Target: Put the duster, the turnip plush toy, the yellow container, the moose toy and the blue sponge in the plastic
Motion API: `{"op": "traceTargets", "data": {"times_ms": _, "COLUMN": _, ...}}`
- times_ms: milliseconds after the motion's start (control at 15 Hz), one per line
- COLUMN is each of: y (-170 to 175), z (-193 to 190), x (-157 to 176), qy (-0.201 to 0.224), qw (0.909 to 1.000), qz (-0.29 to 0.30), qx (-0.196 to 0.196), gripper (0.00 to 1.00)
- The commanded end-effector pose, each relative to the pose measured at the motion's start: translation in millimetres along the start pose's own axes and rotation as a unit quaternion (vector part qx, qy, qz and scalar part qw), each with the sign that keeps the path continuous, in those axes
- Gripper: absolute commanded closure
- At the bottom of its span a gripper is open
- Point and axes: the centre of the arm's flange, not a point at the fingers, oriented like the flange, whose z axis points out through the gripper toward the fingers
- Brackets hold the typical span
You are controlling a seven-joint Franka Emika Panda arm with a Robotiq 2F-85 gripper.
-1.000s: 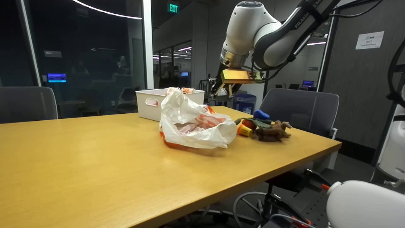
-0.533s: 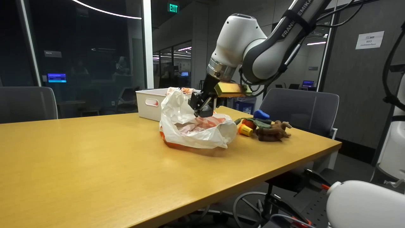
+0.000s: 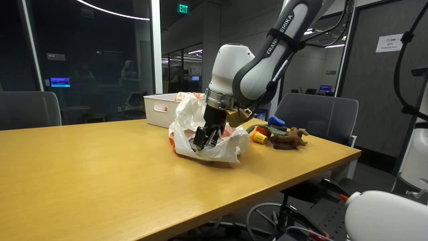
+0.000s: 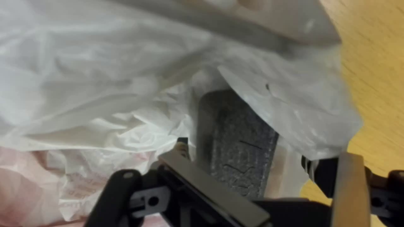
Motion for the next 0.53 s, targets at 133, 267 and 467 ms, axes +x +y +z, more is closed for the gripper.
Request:
{"op": "traceTargets", "data": {"times_ms": 133, "y": 52, "z": -75, "x": 20, "qy": 0.025, "qw": 0.9967, "qz": -0.060, "qx": -0.049, "gripper": 0.00}}
{"op": "traceTargets", "data": {"times_ms": 267, "y": 83, "z": -104, "x": 18, "qy": 0.049, "qw": 0.9955, "qz": -0.013, "qx": -0.079, "gripper": 0.00}}
{"op": "traceTargets", "data": {"times_ms": 467, "y": 141, "z": -123, "x": 10, "qy": 0.039, "qw": 0.9904, "qz": 0.081, "qx": -0.105, "gripper": 0.00}}
